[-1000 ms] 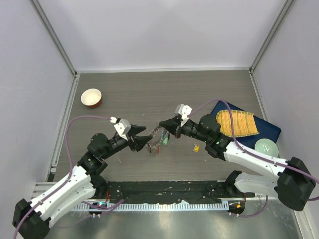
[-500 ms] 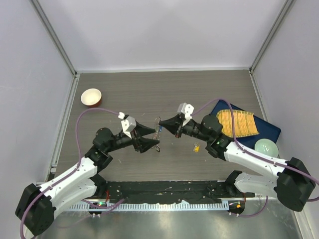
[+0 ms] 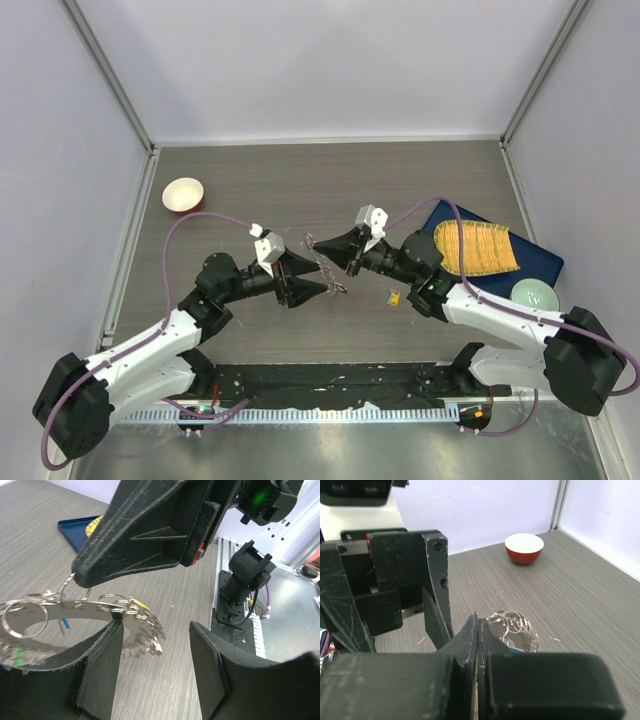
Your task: Put the keys on the keyring
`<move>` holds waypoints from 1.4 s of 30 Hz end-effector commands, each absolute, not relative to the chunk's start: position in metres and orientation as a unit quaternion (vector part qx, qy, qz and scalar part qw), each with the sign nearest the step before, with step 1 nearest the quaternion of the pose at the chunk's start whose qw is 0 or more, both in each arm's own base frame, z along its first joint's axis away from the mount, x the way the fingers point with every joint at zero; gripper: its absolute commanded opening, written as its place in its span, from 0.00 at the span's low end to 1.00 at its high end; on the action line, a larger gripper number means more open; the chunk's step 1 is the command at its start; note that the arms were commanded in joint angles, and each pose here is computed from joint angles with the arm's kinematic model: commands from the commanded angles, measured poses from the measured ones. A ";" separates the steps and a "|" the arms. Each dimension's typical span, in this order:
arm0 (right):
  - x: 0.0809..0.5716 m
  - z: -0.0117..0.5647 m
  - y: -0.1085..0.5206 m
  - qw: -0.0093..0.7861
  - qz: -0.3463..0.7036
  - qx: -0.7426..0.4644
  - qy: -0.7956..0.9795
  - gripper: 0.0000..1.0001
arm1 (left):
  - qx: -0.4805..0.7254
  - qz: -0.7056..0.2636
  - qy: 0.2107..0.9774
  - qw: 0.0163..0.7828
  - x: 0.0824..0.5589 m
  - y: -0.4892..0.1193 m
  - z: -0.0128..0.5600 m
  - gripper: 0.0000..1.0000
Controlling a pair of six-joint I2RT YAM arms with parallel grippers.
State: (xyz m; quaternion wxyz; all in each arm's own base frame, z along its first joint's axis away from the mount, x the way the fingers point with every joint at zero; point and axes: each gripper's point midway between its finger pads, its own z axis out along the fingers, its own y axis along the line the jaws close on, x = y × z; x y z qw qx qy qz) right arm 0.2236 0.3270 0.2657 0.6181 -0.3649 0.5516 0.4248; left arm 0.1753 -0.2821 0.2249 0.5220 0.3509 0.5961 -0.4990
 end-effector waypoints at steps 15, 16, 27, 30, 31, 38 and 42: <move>0.211 0.307 0.331 0.663 0.469 -0.325 0.485 0.01 | 0.333 -0.468 0.545 0.612 0.174 -0.271 0.264 0.62; 0.210 0.308 0.331 0.661 0.472 -0.329 0.481 0.01 | 0.332 -0.461 0.546 0.615 0.174 -0.268 0.265 0.62; 0.197 0.318 0.326 0.651 0.500 -0.343 0.458 0.01 | 0.270 -0.384 0.577 0.668 0.204 -0.224 0.261 0.56; 0.196 0.319 0.324 0.647 0.505 -0.346 0.455 0.01 | 0.276 -0.398 0.569 0.664 0.203 -0.227 0.263 0.56; 0.195 0.320 0.324 0.645 0.509 -0.347 0.453 0.01 | 0.281 -0.404 0.564 0.663 0.204 -0.230 0.264 0.56; 0.192 0.320 0.323 0.638 0.520 -0.352 0.446 0.01 | 0.335 -0.460 0.519 0.638 0.186 -0.250 0.273 0.56; 0.189 0.319 0.323 0.633 0.523 -0.362 0.442 0.01 | 0.354 -0.485 0.500 0.623 0.177 -0.256 0.276 0.54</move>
